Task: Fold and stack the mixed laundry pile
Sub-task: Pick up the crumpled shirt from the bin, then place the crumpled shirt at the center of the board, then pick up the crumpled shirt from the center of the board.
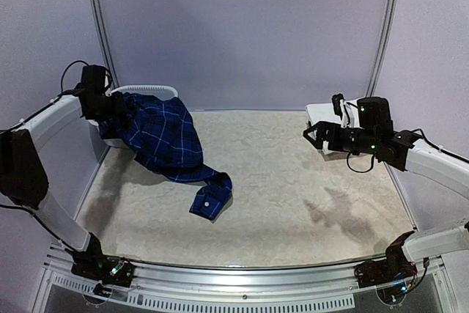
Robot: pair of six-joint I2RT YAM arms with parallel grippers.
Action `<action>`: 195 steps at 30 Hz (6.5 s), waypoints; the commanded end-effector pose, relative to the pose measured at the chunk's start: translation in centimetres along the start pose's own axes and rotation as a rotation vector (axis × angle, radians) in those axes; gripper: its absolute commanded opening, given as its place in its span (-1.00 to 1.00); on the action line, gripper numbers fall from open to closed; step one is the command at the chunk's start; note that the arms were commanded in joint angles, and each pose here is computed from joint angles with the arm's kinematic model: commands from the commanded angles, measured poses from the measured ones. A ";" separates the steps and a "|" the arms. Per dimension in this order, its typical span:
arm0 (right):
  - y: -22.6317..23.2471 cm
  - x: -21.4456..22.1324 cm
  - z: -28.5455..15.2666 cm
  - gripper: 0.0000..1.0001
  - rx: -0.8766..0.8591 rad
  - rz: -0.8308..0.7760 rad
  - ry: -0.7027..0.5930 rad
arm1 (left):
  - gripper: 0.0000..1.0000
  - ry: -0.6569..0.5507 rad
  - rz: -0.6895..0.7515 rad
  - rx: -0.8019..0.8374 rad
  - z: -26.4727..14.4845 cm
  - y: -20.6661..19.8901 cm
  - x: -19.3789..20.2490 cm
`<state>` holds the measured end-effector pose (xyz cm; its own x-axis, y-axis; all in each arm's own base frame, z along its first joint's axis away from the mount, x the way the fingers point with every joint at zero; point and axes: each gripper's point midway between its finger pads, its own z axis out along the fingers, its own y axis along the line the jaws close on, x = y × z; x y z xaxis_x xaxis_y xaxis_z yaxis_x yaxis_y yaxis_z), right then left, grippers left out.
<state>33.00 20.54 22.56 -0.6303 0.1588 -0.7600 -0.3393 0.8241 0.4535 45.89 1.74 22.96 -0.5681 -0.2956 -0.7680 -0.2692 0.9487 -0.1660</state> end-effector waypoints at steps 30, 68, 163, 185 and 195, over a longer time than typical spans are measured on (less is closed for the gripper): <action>-0.4 -4.5 -10.0 0.98 0.126 -0.017 -0.267 | -1.00 -0.186 0.590 1.047 -30.3 -35.3 9.6; 6.2 9.0 1.0 0.98 -0.197 -0.199 0.330 | 0.97 0.126 0.355 0.291 -7.8 -16.1 17.6; 7.8 14.0 5.5 0.35 -0.208 -0.258 0.486 | -1.00 0.067 -0.021 0.529 -6.7 -19.3 20.0; 11.1 13.2 8.2 0.38 -0.303 -0.461 0.502 | -1.00 -0.068 0.076 0.519 -11.8 -19.7 14.2; 13.2 16.4 7.3 0.07 -0.366 -0.592 0.567 | -1.00 -0.086 0.109 0.484 -11.9 -19.4 13.5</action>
<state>24.65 37.77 14.44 -0.5218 -0.5404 -0.6600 -0.8358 0.4789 0.2686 33.98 -21.81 21.96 -0.5227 -0.2293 -0.8211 0.1823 0.9108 -0.3704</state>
